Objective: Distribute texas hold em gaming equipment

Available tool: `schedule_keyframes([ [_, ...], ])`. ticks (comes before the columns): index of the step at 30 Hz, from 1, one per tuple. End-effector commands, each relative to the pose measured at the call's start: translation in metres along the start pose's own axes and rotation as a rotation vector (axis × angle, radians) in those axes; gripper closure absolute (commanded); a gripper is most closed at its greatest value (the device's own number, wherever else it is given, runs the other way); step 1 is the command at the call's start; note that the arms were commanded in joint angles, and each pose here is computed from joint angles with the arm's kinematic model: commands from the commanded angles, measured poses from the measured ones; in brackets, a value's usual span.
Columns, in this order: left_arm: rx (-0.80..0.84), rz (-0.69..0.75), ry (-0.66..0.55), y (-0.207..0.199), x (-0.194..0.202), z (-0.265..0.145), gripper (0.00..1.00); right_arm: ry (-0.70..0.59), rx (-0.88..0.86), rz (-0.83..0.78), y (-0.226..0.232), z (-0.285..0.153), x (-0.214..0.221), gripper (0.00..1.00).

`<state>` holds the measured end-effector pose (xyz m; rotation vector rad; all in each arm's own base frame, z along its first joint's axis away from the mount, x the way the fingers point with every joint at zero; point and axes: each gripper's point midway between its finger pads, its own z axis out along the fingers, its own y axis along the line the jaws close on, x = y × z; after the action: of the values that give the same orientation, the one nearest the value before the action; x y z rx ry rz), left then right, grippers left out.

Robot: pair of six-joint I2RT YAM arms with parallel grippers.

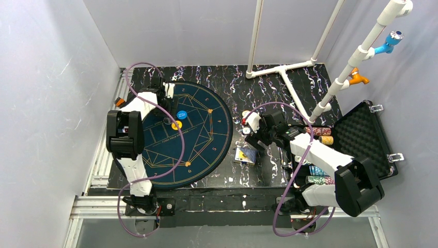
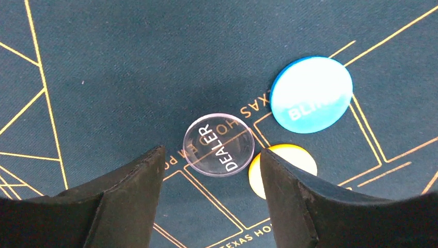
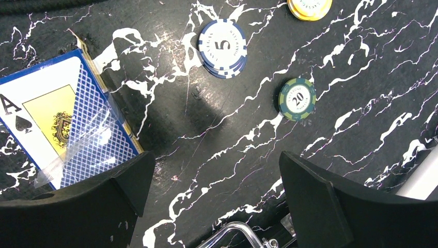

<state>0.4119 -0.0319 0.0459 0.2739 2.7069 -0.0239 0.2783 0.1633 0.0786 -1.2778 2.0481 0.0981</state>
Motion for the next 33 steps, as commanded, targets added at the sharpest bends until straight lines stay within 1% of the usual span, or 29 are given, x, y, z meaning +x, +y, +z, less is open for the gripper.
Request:
schedule_keyframes([
  [1,-0.049,0.006,0.039,0.003,0.012,0.013,0.36,-0.031,0.009,-0.007,-0.009,-0.002,-0.014,0.00],
  [10,-0.069,0.012,0.103,0.002,0.036,0.024,0.42,-0.034,-0.001,0.002,-0.009,-0.002,-0.013,0.00],
  [16,-0.025,0.003,0.128,-0.006,0.041,0.026,0.62,-0.031,-0.004,0.001,-0.009,-0.001,-0.012,0.00],
  [19,-0.013,0.005,0.103,-0.007,0.030,0.019,0.70,-0.031,-0.002,-0.004,-0.009,-0.002,-0.011,0.00],
  [26,-0.021,0.034,0.005,-0.001,-0.008,-0.004,0.72,-0.029,0.005,-0.004,-0.011,-0.002,-0.010,0.00],
  [33,0.008,0.041,-0.071,0.007,-0.051,-0.009,0.72,-0.007,0.007,-0.005,-0.011,0.002,-0.005,0.00],
])
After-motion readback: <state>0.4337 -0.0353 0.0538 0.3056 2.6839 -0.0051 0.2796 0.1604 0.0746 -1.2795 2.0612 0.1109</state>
